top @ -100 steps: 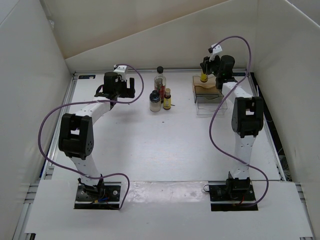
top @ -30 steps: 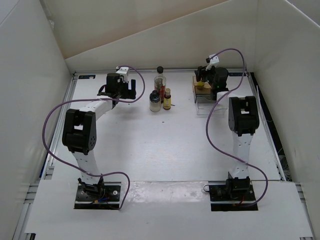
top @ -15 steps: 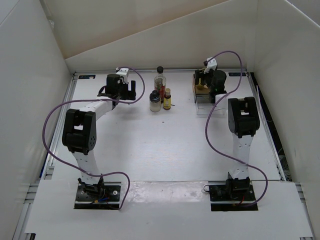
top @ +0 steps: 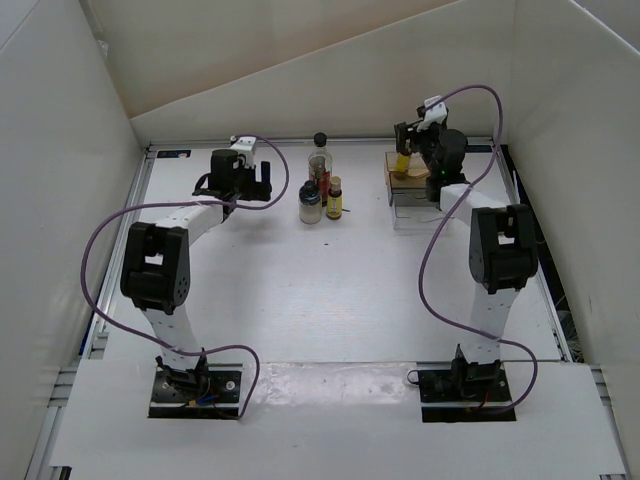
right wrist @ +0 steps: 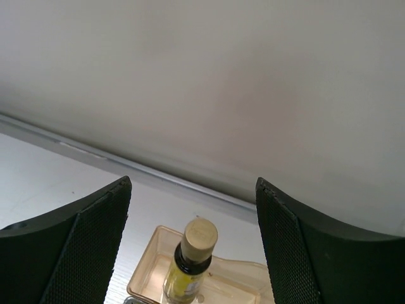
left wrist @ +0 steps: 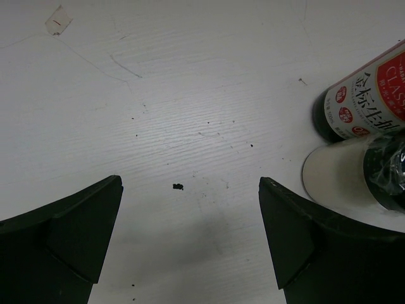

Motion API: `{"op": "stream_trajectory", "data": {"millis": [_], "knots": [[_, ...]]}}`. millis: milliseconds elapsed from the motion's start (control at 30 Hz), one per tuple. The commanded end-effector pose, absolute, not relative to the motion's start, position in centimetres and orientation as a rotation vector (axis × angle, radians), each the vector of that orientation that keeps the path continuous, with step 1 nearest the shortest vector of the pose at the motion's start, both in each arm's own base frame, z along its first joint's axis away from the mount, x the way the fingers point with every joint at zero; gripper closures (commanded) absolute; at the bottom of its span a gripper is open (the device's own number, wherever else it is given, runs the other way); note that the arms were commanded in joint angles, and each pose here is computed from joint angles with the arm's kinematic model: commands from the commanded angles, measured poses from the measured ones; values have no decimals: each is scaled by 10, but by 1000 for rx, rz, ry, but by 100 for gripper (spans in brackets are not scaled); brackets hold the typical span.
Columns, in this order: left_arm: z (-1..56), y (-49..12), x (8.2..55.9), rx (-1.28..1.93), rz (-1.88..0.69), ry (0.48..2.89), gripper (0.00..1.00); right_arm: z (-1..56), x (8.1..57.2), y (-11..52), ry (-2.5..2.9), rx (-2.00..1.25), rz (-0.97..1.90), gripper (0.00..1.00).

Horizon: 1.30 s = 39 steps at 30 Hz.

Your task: Organize the condiment bottles

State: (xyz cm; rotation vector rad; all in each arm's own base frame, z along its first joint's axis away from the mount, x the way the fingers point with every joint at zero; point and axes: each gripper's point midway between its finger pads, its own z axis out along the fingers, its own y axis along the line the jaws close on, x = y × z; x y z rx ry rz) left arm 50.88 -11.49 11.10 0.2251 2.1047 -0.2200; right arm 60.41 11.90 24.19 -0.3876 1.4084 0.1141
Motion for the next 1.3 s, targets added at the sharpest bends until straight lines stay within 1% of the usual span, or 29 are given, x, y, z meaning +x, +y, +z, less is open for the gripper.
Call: {"op": "stream_trajectory", "data": {"millis": [0,100,167,200,233,267,333,367,433,500,533,567,600,700,933,1067,1100,1133,1200,1233,1267], "knots": [[149,-113,504,216,-238,2025,0,298,582,140,1264,-418,201,18],[152,-111,501,210,-238,2018,0,304,563,169,1242,-453,276,18],[153,-109,499,205,-237,2013,0,285,546,190,1269,-488,341,18],[154,-107,498,200,-237,2012,0,294,536,196,1248,-497,357,18],[153,-107,498,201,-236,2012,0,286,523,216,1252,-526,396,18],[154,-106,496,197,-235,2011,0,280,512,223,1258,-543,412,18],[154,-105,494,198,-237,2009,0,281,489,243,1241,-570,454,20],[156,-105,493,194,-239,2005,0,269,480,247,1265,-580,475,20],[154,-102,491,188,-233,2006,0,272,457,258,1245,-590,517,20],[157,-100,489,181,-238,1997,0,249,438,262,1284,-613,529,20],[157,-100,488,180,-237,1997,0,258,427,266,1261,-624,532,20],[156,-100,487,177,-238,1999,0,243,421,265,1291,-644,523,20],[157,-99,486,170,-243,1997,0,246,416,265,1283,-650,521,20],[155,-101,484,172,-252,1997,0,243,407,266,1287,-665,540,20],[154,-100,483,160,-254,1995,0,227,411,276,1313,-679,588,21],[156,-98,484,165,-249,1991,0,207,428,285,1349,-680,601,21],[153,-97,484,164,-248,1999,0,200,429,288,1361,-685,614,22],[156,-95,486,161,-244,1993,0,207,434,291,1345,-682,616,22],[155,-93,486,156,-241,1996,0,191,442,291,1380,-682,620,22],[152,-92,487,156,-239,2002,0,198,447,293,1364,-679,622,22],[152,-92,488,157,-241,2004,0,186,450,295,1388,-680,626,22]]}}
